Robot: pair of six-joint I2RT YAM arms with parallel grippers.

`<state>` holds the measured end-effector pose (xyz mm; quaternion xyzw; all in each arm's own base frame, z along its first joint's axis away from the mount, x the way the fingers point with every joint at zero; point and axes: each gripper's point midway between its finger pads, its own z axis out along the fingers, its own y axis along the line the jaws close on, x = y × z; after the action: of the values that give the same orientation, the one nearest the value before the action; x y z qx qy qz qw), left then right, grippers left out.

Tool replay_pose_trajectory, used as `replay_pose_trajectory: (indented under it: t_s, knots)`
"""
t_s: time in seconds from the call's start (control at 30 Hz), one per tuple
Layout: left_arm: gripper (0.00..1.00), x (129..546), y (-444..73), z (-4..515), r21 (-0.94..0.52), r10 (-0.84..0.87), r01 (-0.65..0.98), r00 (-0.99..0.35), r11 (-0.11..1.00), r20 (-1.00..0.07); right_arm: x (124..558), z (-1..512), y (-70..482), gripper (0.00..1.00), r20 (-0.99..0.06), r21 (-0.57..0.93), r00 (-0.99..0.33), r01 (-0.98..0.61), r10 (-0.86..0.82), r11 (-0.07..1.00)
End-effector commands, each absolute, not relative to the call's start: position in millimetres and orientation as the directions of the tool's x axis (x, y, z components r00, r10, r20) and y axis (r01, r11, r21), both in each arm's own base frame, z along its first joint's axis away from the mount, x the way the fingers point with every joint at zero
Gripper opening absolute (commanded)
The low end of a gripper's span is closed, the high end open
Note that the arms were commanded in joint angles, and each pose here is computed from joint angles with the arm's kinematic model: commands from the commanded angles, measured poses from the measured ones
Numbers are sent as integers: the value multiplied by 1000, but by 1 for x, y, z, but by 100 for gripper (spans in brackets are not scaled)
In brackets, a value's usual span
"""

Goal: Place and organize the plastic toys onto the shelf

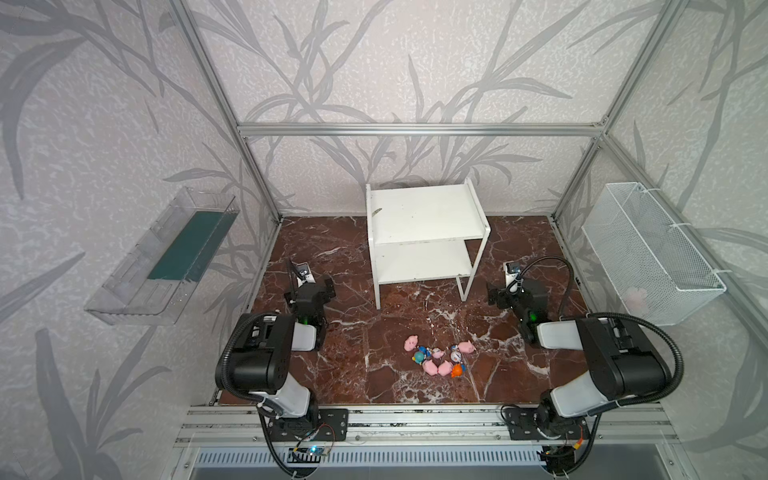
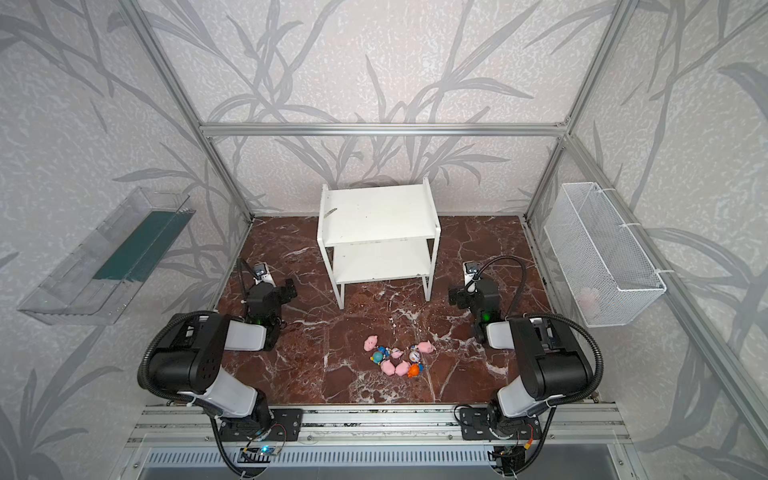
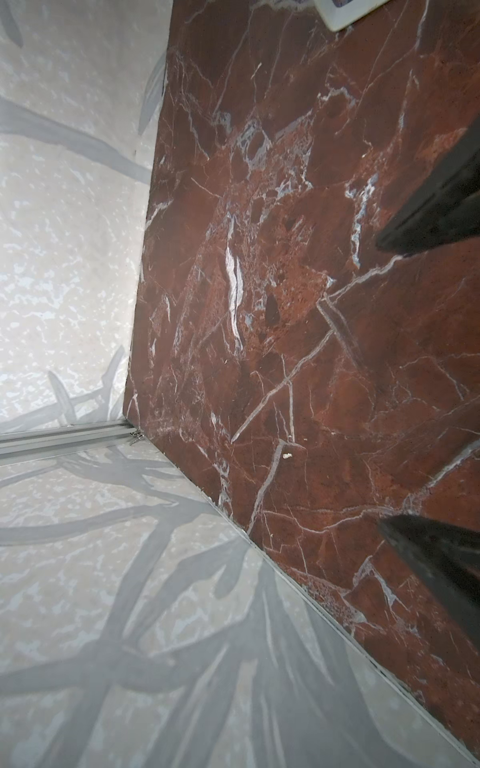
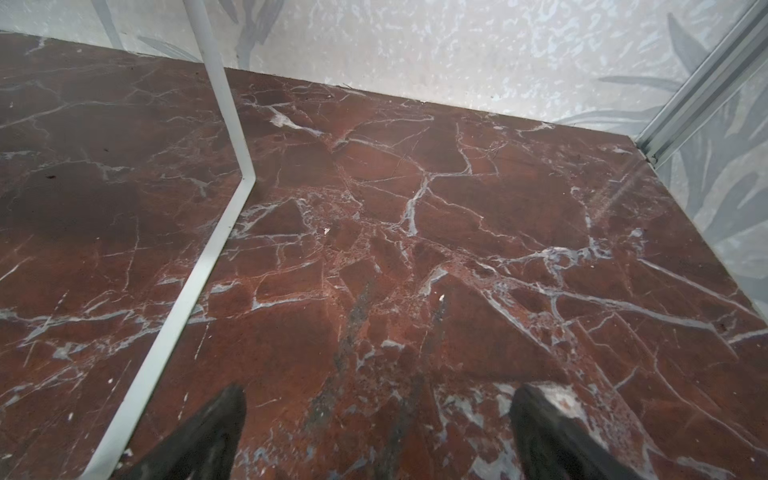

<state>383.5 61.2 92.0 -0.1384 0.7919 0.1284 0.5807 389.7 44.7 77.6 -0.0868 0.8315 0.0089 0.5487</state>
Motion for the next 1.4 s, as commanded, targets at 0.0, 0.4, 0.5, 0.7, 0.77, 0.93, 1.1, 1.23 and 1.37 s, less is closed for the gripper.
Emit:
replay_pose_trajectory:
  t_s: [0.0,0.4,0.5,0.7,0.77,0.93,1.1,1.23,1.37]
  knots:
    - [99,386,61,101,55,-50,-365,-273,930,-961,395,91,47,99,-928,-91,-343,-169,-145,981]
    - [99,386,61,101,56,-49,-365,-273,929,-961,395,91,47,99,-929,-91,-342,-168,-145,982]
    - [99,386,61,101,55,-50,-365,-272,930,-961,395,92,47,99,-929,-93,-341,-170,-147,981]
    - [99,386,61,101,55,-50,-365,-273,929,-961,395,91,47,99,-929,-92,-341,-171,-147,981]
    - [99,386,61,100,56,-49,-364,-274,930,-961,395,91,47,99,-928,-93,-341,-171,-147,981]
    - [99,386,59,101,54,-49,-357,-273,932,-961,395,91,47,99,-928,-94,-340,-172,-149,981]
    - [99,391,38,98,66,-2,-222,-293,973,-956,395,91,47,99,-929,-93,-340,-171,-148,981]
    - [99,389,39,103,68,-1,-240,-277,968,-961,395,91,47,99,-929,-93,-340,-171,-148,981]
    - [99,384,41,114,74,0,-261,-272,962,-962,395,91,48,99,-929,-93,-340,-172,-148,981]
